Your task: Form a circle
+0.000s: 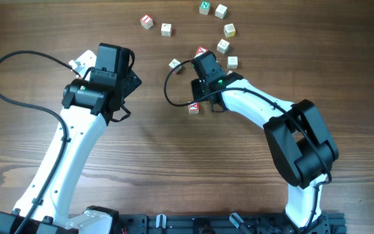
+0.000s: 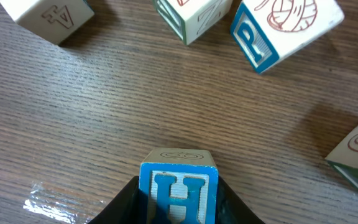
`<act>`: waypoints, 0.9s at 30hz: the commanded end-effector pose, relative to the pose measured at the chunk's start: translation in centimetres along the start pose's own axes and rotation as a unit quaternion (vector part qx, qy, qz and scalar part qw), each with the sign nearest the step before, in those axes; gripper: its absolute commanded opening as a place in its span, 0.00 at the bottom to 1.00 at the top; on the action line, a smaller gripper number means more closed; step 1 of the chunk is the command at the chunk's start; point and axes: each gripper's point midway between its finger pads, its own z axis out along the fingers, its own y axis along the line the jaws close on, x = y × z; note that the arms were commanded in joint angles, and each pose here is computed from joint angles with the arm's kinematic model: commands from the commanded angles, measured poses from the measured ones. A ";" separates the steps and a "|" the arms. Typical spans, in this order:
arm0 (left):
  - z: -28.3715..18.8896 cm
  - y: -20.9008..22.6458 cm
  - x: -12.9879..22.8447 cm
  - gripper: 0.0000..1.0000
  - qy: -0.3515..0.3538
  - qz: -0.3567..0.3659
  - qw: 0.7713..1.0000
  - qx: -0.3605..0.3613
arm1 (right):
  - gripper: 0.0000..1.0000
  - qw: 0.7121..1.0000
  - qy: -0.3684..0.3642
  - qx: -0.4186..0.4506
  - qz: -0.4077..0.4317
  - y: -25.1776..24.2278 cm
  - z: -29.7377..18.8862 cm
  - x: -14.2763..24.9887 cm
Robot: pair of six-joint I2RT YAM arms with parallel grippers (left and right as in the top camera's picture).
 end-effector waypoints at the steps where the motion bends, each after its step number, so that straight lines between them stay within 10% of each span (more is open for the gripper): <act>1: 0.2 0.2 -0.4 1.00 -0.008 -0.006 1.000 -0.009 | 0.34 1.000 0.000 -0.013 0.005 0.6 0.4 -0.3; 3: 0.2 0.2 -0.4 1.00 -0.008 -0.006 1.000 -0.008 | 0.41 1.000 -0.006 -0.016 0.005 0.7 0.4 -0.6; 8: 0.2 0.2 -0.4 1.00 -0.008 -0.006 1.000 -0.009 | 1.00 0.999 -0.027 -0.023 0.010 1.1 -1.1 -2.0; 15: 0.2 0.2 -0.4 1.00 -0.008 -0.006 1.000 -0.008 | 0.99 0.992 -0.037 -0.035 0.116 0.6 -9.7 -3.5; 20: 0.2 0.2 -0.4 1.00 -0.008 -0.006 1.000 -0.008 | 0.14 0.977 0.085 -0.047 0.188 1.1 -12.0 2.4; 27: 0.2 0.2 -0.4 1.00 -0.008 -0.006 1.000 -0.008 | 0.05 0.968 0.141 -0.079 0.192 4.0 -7.6 9.4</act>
